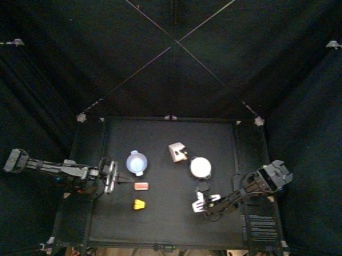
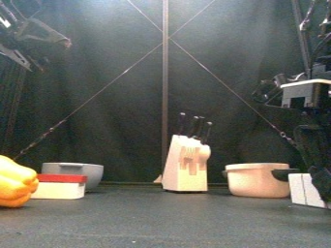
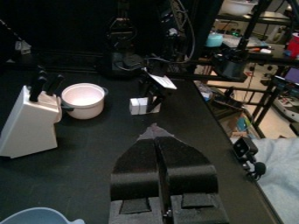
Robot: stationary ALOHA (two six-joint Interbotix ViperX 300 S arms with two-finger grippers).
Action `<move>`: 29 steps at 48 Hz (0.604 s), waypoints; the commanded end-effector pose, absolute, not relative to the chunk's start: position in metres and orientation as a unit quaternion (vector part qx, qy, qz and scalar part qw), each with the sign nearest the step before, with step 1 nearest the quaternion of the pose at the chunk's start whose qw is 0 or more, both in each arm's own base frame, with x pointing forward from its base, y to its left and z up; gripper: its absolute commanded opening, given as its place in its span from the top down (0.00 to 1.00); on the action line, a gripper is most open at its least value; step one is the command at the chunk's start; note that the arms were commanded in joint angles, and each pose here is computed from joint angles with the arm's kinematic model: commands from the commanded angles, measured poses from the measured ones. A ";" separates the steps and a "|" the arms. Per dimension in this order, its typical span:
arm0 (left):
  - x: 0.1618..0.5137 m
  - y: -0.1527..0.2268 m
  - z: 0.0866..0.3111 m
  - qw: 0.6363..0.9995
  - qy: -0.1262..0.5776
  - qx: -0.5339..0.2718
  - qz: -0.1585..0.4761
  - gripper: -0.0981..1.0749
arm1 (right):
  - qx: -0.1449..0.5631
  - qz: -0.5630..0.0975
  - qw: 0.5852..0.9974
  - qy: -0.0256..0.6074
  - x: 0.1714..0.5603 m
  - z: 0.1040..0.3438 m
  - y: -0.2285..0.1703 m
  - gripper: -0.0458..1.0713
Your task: Grab sushi roll
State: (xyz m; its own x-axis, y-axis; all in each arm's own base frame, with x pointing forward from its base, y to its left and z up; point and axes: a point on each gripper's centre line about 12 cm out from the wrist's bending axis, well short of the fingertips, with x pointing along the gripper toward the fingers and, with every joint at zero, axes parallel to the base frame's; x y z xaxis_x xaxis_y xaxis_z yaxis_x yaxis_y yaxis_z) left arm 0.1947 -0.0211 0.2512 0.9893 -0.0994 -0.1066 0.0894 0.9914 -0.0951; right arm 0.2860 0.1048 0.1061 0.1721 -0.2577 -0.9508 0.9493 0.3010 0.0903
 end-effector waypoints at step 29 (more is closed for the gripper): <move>0.200 -0.009 0.267 0.999 0.031 0.010 -0.024 0.94 | 0.416 -0.416 0.693 0.416 0.308 0.155 0.110 0.56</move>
State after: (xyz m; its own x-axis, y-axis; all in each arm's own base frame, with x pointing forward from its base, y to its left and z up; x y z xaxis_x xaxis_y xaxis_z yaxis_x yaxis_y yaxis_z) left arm 0.1962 -0.0097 0.2538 0.9938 -0.0491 -0.0995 0.0501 0.9987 0.0076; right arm 0.3000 0.1096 0.1355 0.2509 -0.2369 -0.9386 0.9378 0.2999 0.1750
